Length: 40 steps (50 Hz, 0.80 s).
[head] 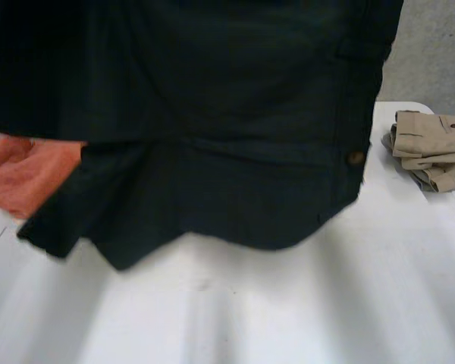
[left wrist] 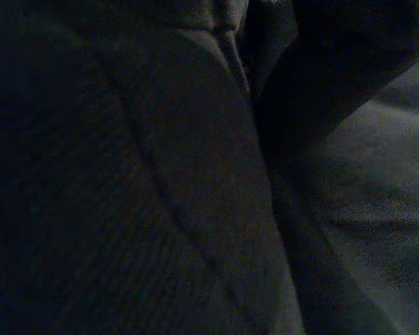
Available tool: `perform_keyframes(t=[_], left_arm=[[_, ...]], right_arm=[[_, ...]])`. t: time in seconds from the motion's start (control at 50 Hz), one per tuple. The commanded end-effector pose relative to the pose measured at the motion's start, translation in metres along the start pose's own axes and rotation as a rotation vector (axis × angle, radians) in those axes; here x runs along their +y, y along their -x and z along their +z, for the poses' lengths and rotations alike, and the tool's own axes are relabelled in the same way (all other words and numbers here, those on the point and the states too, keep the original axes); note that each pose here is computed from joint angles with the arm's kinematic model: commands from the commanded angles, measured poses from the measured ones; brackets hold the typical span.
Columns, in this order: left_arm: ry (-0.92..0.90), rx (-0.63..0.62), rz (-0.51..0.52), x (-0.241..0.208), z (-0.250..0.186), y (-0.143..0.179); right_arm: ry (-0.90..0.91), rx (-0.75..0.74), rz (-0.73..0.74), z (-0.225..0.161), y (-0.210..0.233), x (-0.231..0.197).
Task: Fold the laundry.
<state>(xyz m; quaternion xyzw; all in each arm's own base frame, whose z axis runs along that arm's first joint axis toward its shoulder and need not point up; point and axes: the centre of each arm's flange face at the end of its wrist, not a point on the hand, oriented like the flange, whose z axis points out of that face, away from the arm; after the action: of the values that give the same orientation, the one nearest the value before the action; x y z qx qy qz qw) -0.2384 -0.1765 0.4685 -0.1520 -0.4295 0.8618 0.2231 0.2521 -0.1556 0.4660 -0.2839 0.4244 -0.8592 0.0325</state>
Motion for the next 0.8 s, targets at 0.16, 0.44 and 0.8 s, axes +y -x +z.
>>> perform_keyframes(t=[0.16,0.44,0.8], left_arm=[[0.344,0.057,0.052,0.183,0.043,0.002],[0.221,-0.009,0.112,0.248,0.098,0.019],[0.558,0.012,0.070,0.212,-0.034,-0.007]], right_arm=[[0.314,-0.127,0.019,0.053,0.061,0.151],[0.155,0.037,-0.009,0.111,0.101,0.249],[0.619,-0.200,0.047,0.020,0.060,0.232]])
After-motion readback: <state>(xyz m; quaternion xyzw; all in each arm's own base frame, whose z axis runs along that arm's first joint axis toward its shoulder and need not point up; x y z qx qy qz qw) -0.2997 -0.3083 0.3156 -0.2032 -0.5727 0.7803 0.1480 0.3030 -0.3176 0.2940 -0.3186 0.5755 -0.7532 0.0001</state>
